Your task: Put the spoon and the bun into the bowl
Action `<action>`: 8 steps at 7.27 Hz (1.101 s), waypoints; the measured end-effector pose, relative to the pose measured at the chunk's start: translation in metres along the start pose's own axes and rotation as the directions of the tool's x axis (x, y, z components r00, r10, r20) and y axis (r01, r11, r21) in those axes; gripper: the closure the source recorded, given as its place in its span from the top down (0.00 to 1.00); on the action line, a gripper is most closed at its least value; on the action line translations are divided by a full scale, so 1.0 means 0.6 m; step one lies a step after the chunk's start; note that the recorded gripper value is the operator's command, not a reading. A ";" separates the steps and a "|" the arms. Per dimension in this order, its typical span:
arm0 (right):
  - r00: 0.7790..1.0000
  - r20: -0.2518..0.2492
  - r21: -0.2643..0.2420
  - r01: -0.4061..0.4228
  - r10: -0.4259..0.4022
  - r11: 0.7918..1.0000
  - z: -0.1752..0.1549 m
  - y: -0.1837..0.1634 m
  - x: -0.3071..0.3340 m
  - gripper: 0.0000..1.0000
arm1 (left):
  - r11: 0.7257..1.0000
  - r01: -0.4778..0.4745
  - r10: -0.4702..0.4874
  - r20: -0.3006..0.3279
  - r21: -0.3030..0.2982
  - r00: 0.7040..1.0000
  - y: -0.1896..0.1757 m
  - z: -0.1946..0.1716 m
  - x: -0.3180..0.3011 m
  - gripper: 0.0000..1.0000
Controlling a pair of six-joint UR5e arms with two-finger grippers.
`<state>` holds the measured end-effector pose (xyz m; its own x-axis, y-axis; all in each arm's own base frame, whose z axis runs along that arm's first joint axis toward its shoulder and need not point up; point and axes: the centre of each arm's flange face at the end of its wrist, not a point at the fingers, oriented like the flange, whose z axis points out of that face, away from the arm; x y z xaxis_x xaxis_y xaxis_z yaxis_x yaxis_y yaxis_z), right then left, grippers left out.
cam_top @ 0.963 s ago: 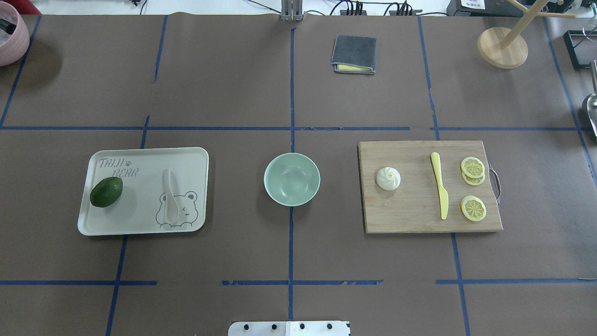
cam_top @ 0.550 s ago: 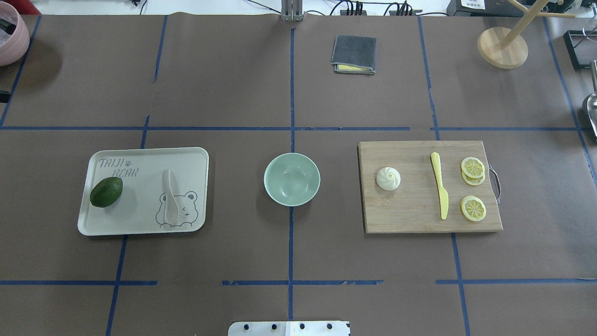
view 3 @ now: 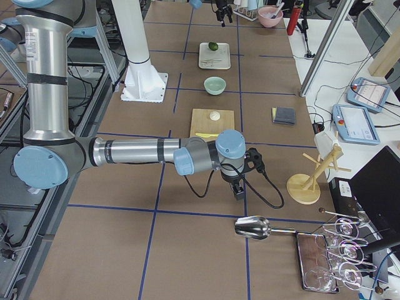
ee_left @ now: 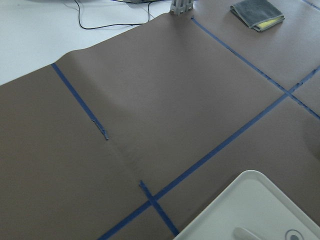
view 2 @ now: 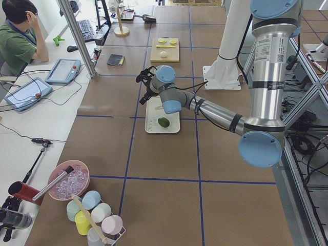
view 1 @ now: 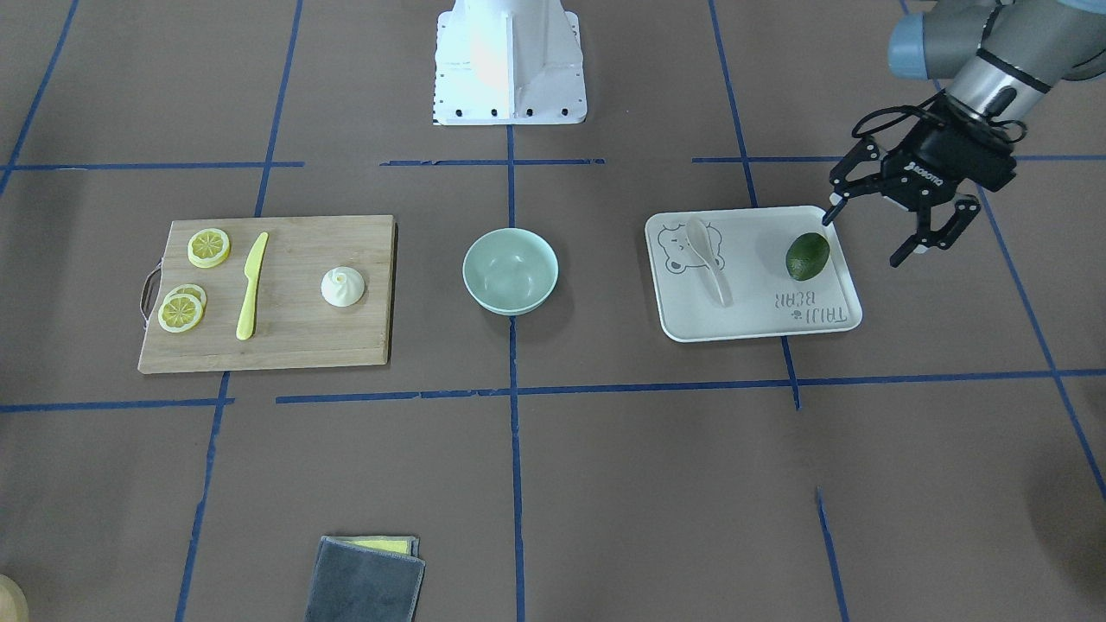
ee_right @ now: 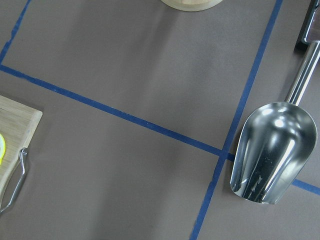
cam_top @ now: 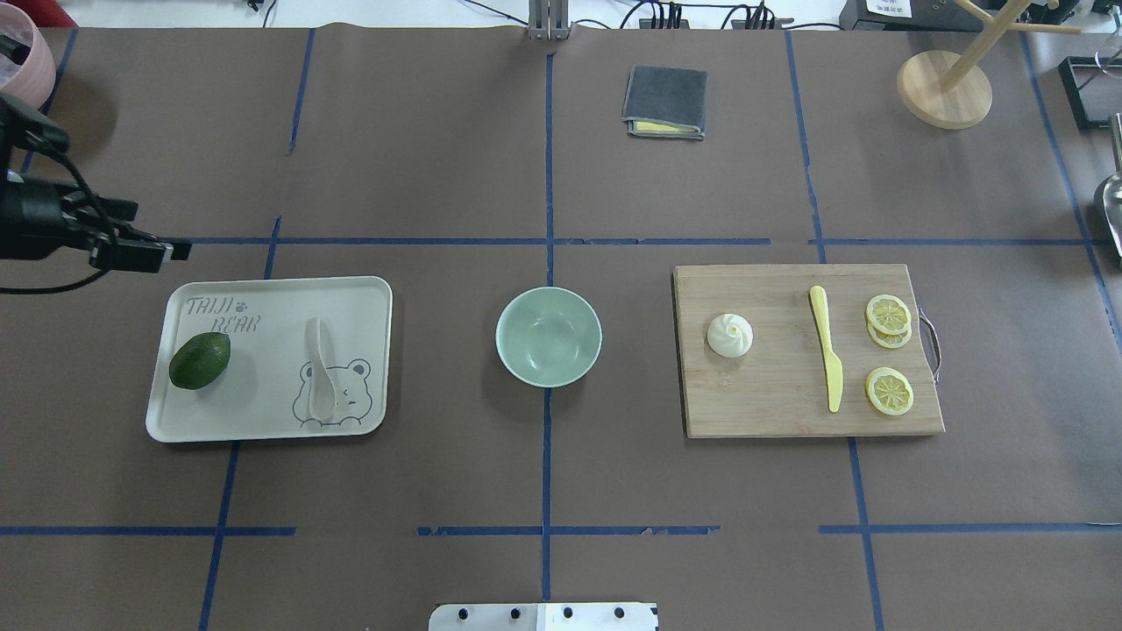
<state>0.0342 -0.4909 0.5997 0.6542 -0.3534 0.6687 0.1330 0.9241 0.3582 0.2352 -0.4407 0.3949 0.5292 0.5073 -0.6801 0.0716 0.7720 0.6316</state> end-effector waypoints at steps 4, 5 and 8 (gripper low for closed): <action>1.000 0.001 -0.006 -0.006 0.006 1.000 0.004 0.006 0.004 1.00 | 0.938 0.334 -0.309 0.215 -0.089 0.926 0.034 0.150 0.140 0.76; 1.000 0.001 -0.006 -0.007 0.007 1.000 0.004 0.006 0.004 1.00 | 0.909 0.406 -0.374 0.244 -0.093 0.895 0.042 0.193 0.179 0.72; 1.000 -0.001 -0.007 -0.007 0.007 1.000 0.005 0.007 0.005 1.00 | 0.884 0.459 -0.415 0.302 -0.089 0.858 0.070 0.259 0.209 0.72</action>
<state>0.0344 -0.4887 0.6051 0.6554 -0.3471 0.6707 0.1342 0.9275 0.3489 0.4357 -0.4041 0.3941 0.6797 -0.0009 -0.7335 0.2310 0.9494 0.2128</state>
